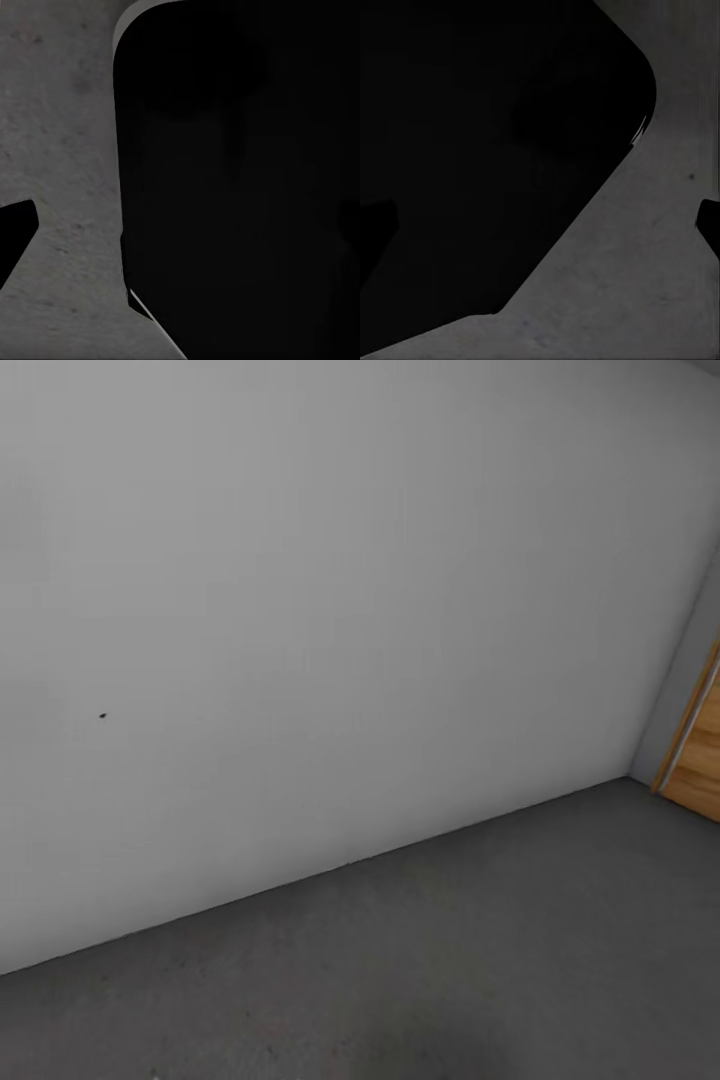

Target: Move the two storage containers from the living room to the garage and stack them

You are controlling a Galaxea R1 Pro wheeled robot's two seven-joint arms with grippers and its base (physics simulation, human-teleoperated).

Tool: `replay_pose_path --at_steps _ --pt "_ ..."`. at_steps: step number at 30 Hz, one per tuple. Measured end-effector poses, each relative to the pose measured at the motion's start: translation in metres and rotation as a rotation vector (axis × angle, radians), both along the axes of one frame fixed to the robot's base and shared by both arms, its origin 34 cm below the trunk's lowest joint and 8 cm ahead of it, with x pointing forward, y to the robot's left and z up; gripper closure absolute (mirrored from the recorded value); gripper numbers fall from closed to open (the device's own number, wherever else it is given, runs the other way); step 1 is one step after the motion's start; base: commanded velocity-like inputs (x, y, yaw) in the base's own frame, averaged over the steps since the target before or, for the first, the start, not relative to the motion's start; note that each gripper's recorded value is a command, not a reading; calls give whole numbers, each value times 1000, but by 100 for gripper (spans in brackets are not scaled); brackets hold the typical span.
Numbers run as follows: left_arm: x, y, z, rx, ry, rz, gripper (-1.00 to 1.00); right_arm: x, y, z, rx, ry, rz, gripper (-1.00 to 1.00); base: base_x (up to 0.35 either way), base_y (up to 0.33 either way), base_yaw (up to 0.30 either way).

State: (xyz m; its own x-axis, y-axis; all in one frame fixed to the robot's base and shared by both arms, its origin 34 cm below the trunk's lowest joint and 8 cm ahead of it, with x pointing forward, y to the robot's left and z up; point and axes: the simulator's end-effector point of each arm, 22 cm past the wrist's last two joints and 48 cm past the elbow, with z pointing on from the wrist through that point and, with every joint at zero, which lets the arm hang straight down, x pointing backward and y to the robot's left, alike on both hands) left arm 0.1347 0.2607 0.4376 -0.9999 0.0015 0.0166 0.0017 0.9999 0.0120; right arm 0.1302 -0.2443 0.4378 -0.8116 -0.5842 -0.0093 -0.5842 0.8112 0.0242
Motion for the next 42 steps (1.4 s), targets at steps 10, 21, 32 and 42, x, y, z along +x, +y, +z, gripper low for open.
replay_pose_path --at_steps 10,21,32,42 --pt "0 0 0 0 0 0 -100 0 0 0 -1 0 0 -100 0 0 278" --pt "0 0 0 0 0 0 -100 0 0 0 0 -1 -1 -100 0 0 278" --pt "0 0 0 0 0 0 -100 0 0 0 0 -2 -1 -100 0 0 278" --pt "0 0 0 0 0 0 -100 1 0 0 1 -2 0 -100 0 0 278"
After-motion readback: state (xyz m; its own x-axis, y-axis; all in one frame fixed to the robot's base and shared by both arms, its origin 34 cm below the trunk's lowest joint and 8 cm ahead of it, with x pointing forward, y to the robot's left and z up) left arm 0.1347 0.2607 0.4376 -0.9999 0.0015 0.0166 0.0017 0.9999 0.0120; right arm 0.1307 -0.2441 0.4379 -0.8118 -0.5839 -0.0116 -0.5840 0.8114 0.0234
